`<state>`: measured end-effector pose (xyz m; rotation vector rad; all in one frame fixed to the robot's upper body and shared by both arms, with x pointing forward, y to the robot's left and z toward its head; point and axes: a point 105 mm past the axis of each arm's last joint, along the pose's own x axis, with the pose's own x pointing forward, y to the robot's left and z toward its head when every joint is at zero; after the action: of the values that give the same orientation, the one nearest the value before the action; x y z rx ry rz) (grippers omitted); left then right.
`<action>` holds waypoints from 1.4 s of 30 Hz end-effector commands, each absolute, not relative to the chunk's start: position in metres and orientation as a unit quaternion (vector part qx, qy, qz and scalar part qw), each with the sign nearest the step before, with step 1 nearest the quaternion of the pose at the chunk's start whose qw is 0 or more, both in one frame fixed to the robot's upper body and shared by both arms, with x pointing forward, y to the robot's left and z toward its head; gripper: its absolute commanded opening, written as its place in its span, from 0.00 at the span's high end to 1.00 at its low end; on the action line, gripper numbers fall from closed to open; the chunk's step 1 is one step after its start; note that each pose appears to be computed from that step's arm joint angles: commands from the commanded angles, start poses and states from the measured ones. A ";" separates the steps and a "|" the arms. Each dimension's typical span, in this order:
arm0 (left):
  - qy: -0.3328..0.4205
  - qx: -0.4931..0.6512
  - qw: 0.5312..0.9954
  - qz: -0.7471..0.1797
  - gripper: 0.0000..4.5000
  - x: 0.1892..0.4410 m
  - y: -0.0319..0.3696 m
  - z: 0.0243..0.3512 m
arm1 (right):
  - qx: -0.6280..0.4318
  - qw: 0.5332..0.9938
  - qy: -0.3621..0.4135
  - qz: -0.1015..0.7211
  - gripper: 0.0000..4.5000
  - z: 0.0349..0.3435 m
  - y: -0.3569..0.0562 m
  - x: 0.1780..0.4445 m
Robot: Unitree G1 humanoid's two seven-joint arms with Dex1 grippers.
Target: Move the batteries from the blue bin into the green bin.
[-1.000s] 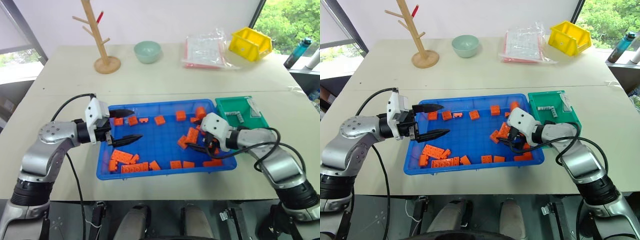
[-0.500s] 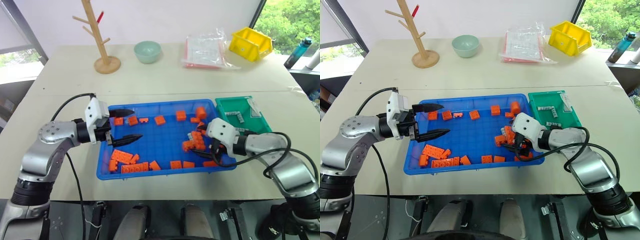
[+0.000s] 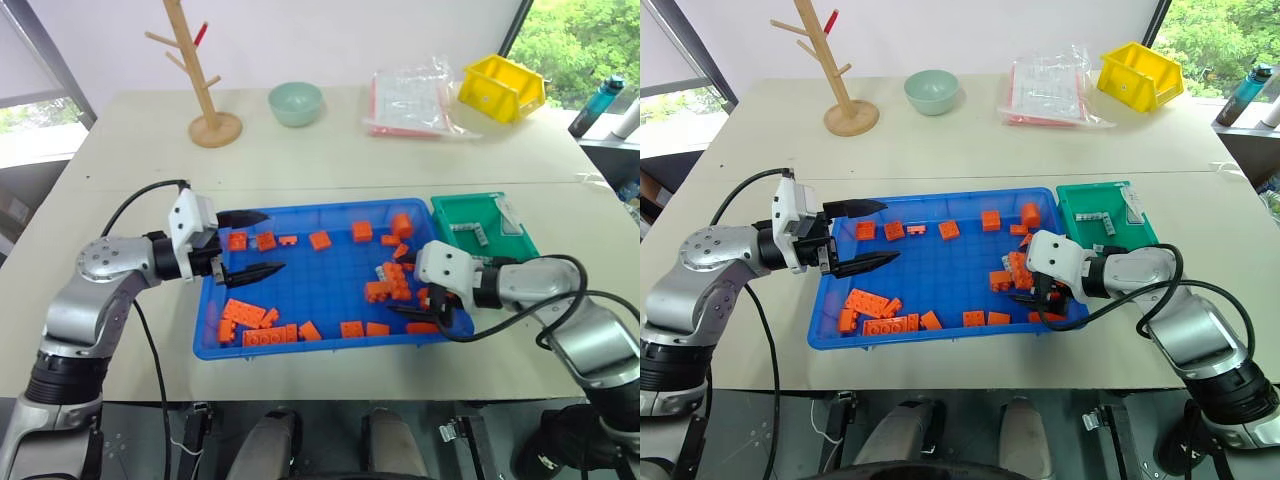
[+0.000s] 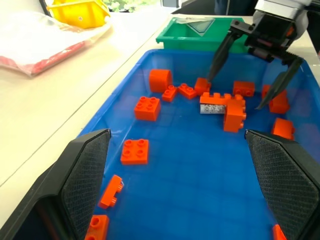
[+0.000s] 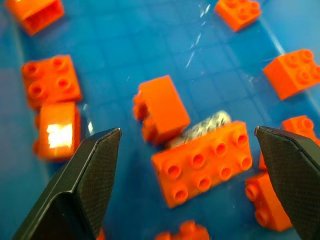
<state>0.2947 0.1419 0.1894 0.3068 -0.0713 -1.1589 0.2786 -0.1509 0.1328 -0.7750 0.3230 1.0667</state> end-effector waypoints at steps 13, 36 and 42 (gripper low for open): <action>-0.054 0.156 0.825 -0.541 0.00 0.292 0.143 0.199 | -0.439 0.771 0.152 0.436 0.02 0.113 -0.157 0.290; -0.065 0.157 0.824 -0.541 0.00 0.299 0.139 0.203 | -0.458 0.758 0.087 0.457 0.99 0.159 -0.135 0.295; -0.067 0.160 0.823 -0.541 0.00 0.302 0.139 0.206 | -0.474 0.692 0.083 0.538 0.59 0.180 -0.124 0.300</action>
<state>0.3021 0.1401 0.1953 0.3085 -0.0969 -1.1482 0.3023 -0.1263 0.1734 -1.0178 0.1970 1.1252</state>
